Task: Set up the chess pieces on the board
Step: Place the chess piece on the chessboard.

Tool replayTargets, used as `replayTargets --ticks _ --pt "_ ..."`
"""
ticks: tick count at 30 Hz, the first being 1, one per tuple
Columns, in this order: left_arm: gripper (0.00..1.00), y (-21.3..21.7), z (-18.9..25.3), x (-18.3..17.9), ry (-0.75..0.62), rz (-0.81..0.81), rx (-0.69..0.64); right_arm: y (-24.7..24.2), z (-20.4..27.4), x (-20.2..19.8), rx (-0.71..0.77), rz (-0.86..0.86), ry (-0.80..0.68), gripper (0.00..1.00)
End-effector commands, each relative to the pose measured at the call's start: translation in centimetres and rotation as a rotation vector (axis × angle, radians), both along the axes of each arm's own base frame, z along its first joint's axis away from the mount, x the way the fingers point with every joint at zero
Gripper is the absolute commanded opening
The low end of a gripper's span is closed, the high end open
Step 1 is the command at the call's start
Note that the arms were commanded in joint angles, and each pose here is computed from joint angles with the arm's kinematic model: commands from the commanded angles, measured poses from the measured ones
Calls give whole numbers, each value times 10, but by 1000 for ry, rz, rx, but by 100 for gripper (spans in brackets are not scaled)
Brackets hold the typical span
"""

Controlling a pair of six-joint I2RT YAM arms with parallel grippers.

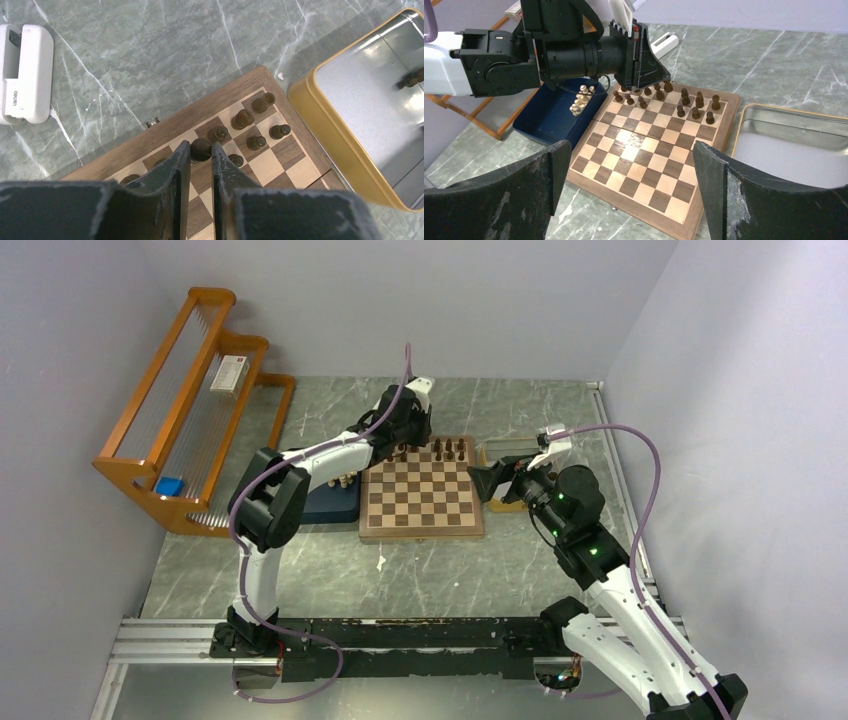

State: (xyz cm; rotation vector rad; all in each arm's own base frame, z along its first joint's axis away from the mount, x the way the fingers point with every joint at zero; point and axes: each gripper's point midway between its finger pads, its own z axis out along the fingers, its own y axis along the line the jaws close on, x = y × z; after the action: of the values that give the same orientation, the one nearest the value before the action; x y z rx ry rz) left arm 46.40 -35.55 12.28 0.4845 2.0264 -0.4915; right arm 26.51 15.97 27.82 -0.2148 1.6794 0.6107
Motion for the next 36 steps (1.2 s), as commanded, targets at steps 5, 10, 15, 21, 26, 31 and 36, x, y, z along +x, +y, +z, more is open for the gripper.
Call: replayTargets --ticks 5,10,15,21,26,31,36 --pt "12 -5 -1 5 -63 -3 -26 -4 2 -1 -10 -18 -21 96" --pt "12 -7 -9 5 -57 -8 -24 -6 3 -1 -15 -25 -24 96" --pt "12 -5 -14 5 -54 -8 -15 -8 2 -2 -14 -33 -27 97" --pt "15 -5 -19 5 -57 -8 -10 -8 2 -1 -19 -35 -26 97" --pt "15 -4 -26 6 -53 -8 6 -9 3 -1 -15 -38 -31 97" --pt "14 -4 -29 7 -54 -7 8 -8 1 0 -19 -38 -26 97" --pt "15 -6 -31 7 -57 -14 11 -9 1 0 -21 -42 -27 98"
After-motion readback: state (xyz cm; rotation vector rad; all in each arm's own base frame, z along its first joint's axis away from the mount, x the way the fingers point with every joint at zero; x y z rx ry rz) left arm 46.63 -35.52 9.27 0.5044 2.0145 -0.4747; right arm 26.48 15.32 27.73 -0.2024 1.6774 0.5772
